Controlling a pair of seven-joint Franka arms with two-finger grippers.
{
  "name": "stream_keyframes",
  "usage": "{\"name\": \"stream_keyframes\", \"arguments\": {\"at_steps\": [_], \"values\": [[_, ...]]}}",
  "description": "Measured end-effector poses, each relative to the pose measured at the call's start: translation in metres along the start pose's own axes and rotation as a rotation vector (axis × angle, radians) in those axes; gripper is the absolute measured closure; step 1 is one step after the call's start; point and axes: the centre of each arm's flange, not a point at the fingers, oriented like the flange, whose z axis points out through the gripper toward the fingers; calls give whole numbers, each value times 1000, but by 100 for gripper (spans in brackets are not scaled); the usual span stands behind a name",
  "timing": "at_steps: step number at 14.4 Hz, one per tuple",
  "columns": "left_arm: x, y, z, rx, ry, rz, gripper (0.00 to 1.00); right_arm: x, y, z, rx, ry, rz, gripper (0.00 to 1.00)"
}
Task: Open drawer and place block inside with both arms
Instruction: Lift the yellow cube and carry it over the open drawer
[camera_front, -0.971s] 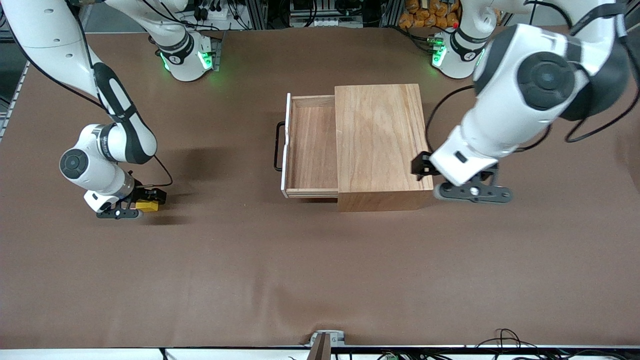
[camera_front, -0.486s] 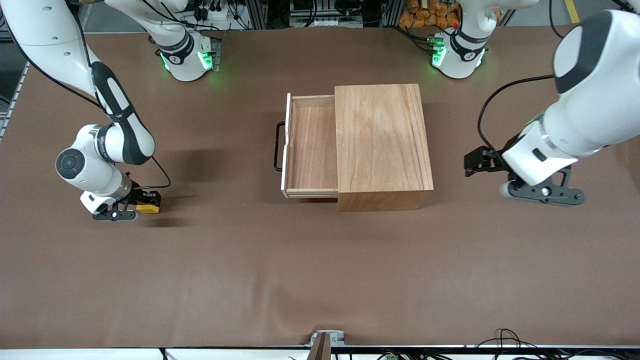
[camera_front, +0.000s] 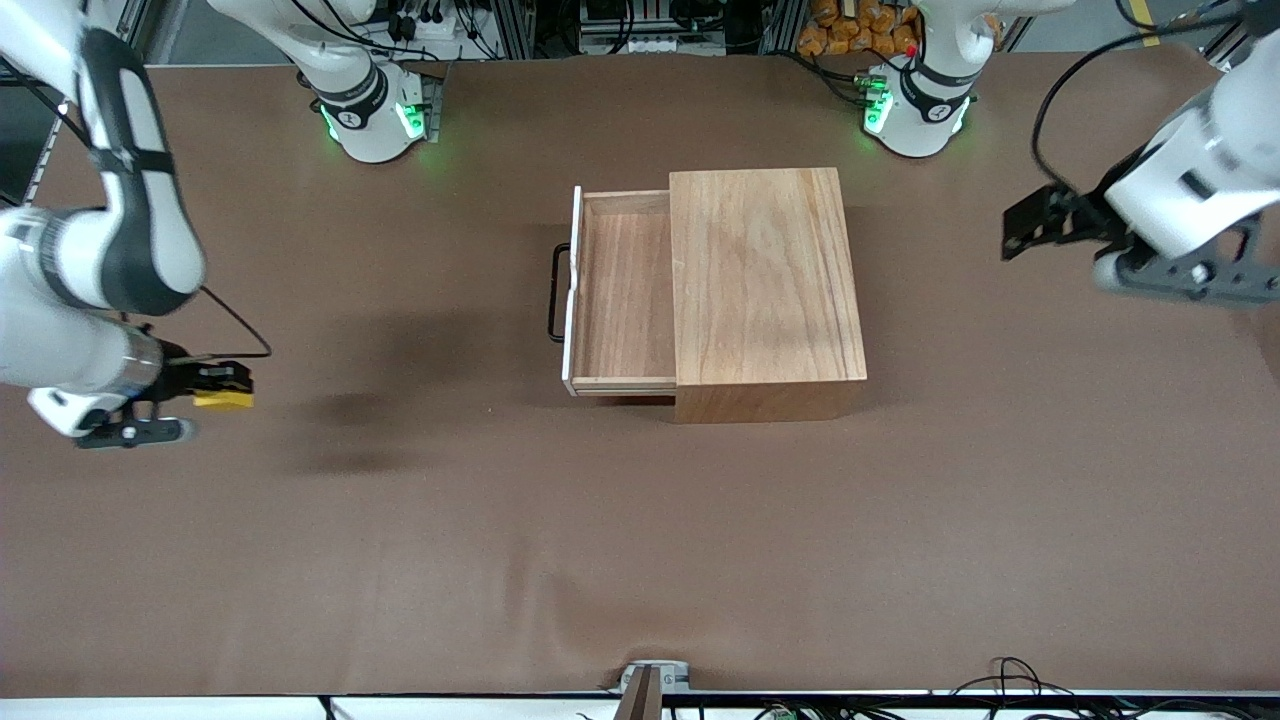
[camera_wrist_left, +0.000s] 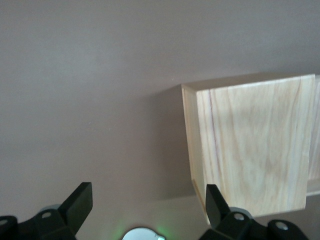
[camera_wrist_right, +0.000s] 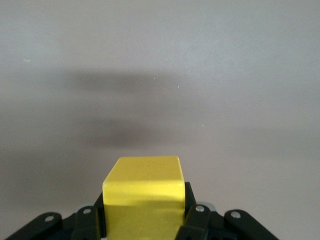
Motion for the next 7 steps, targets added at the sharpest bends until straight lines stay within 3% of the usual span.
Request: {"name": "stream_keyframes", "arguments": {"at_steps": [3, 7], "values": [[-27, -32, -22, 7, 1, 1, 0, 6, -16, -47, -3, 29, -31, 44], [-52, -48, -36, 10, 12, -14, 0, 16, -90, -72, 13, 50, -123, 44]]}}
